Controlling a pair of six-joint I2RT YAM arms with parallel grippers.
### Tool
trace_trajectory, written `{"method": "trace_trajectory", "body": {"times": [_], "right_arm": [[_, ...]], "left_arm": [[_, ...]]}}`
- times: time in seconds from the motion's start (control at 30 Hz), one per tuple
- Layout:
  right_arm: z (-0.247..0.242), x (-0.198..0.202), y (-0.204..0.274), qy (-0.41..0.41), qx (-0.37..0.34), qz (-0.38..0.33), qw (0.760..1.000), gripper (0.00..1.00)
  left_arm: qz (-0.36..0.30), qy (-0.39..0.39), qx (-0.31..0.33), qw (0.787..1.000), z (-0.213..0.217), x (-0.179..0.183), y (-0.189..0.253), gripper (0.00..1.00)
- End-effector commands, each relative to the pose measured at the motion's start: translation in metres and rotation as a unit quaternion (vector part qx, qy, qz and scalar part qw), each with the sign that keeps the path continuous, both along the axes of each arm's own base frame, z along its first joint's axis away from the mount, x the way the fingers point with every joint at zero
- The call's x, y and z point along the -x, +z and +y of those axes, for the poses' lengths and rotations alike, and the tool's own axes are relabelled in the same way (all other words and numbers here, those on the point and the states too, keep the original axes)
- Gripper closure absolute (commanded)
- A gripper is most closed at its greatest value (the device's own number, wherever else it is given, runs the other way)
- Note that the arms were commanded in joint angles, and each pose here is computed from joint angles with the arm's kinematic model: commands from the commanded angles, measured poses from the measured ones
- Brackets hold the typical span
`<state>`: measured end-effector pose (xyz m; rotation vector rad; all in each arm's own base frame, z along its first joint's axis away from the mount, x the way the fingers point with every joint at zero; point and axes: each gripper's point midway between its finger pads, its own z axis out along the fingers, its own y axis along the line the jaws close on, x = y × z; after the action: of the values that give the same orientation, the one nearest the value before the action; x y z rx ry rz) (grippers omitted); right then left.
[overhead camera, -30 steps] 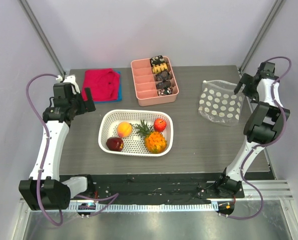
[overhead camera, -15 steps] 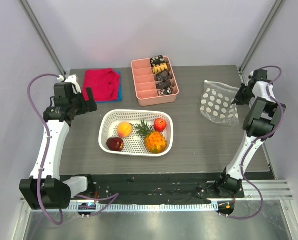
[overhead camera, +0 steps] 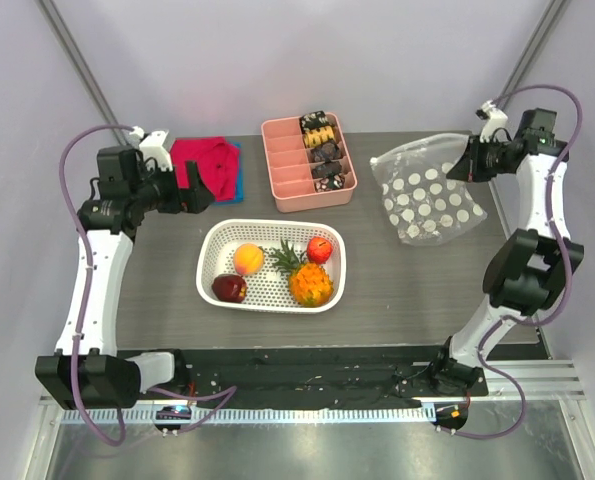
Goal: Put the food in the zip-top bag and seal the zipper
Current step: Pick up the zipper food storage bag at the center of the board, then open the zipper of the food storage bag.
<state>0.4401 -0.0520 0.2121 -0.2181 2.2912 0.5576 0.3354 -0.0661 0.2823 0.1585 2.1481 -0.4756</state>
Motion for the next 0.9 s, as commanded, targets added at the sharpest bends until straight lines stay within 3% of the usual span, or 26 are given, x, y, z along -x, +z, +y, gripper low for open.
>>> {"method": "trace_trajectory", "body": {"times": [0.0, 0.2, 0.37, 0.5, 0.7, 0.8, 0.87], "right_arm": [[0.069, 0.06, 0.053, 0.226, 0.047, -0.122, 0.965, 0.99], [0.139, 0.113, 0.069, 0.384, 0.111, -0.229, 0.888, 0.99], [0.183, 0.144, 0.094, 0.428, 0.124, -0.305, 0.842, 0.99], [0.207, 0.163, 0.108, 0.441, 0.117, -0.339, 0.823, 0.98], [0.223, 0.181, 0.115, 0.457, 0.111, -0.35, 0.81, 0.99], [0.226, 0.184, 0.111, 0.46, 0.107, -0.346, 0.811, 0.98], [0.226, 0.184, 0.107, 0.46, 0.105, -0.342, 0.812, 0.99]], "left_arm": [[-0.058, -0.099, 0.056, 0.992, -0.037, 0.006, 0.045, 0.0], [-0.086, -0.183, 0.076, 0.977, -0.09, 0.011, 0.07, 0.0], [-0.056, -0.249, 0.096, 0.962, -0.144, 0.02, 0.057, 0.03], [-0.027, -0.307, 0.128, 0.943, -0.191, 0.042, 0.047, 0.06], [-0.007, -0.347, 0.15, 0.926, -0.228, 0.06, 0.038, 0.09], [0.01, -0.361, 0.154, 0.92, -0.237, 0.069, 0.029, 0.19], [0.022, -0.361, 0.154, 0.92, -0.238, 0.071, 0.021, 0.33]]}}
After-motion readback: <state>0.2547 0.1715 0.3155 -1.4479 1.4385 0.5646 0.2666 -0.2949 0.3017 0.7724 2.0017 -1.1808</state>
